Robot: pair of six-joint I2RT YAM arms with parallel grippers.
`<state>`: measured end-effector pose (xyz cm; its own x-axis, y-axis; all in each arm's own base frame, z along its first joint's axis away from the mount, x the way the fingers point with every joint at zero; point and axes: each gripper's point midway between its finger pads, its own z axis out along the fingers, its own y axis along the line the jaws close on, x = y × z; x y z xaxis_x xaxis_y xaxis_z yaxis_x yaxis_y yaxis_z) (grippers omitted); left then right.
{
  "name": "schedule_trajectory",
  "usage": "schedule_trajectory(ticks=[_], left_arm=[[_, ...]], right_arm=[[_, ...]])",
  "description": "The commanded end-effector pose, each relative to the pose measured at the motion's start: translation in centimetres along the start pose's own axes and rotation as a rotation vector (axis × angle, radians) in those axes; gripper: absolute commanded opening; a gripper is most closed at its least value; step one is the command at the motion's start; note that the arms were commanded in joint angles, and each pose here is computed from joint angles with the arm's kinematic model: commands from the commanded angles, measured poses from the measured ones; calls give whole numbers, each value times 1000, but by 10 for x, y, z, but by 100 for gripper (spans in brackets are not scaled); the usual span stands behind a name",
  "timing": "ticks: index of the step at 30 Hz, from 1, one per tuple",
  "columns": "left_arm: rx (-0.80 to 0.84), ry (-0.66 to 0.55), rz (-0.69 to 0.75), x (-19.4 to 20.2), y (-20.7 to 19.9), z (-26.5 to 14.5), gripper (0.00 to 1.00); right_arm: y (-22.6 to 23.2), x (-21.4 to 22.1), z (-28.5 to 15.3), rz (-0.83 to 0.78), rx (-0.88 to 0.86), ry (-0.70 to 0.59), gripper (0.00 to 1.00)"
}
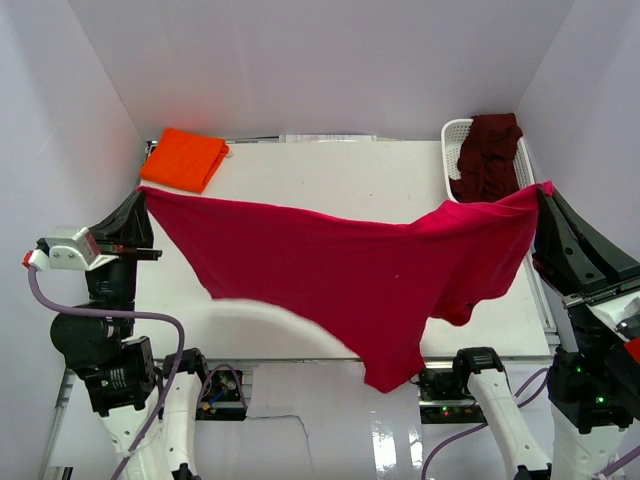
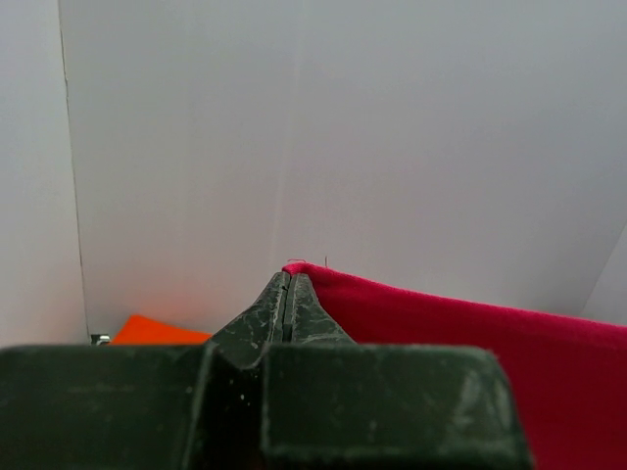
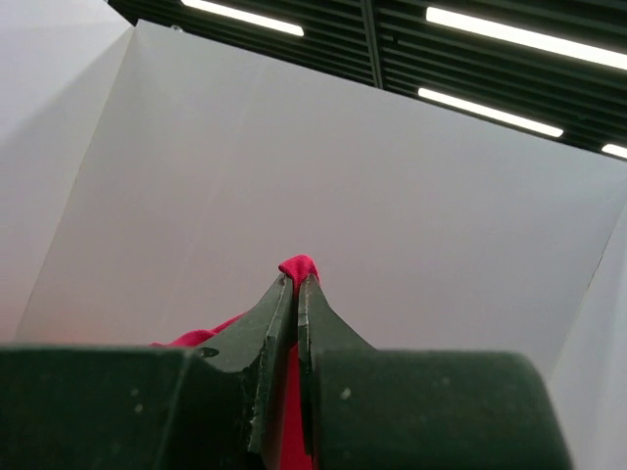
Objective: Fold and stack the t-shirts
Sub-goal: Flatten out the tshirt
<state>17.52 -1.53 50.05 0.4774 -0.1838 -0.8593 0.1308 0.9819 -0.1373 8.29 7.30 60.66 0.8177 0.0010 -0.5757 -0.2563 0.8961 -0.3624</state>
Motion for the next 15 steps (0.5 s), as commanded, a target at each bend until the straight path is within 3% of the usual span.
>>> schedule_trajectory(ticks=[1,6,15], left_arm=[[-5,31,-13,17,6,9,0],[-14,63,-23,36,11,9,0],[41,-8,-16,-8,-8,7,0]], right_arm=[[-6,19,12,10,15,21,8],[0,41,8,38,3,66,8],[-4,0,20,-4,-23,-14,8]])
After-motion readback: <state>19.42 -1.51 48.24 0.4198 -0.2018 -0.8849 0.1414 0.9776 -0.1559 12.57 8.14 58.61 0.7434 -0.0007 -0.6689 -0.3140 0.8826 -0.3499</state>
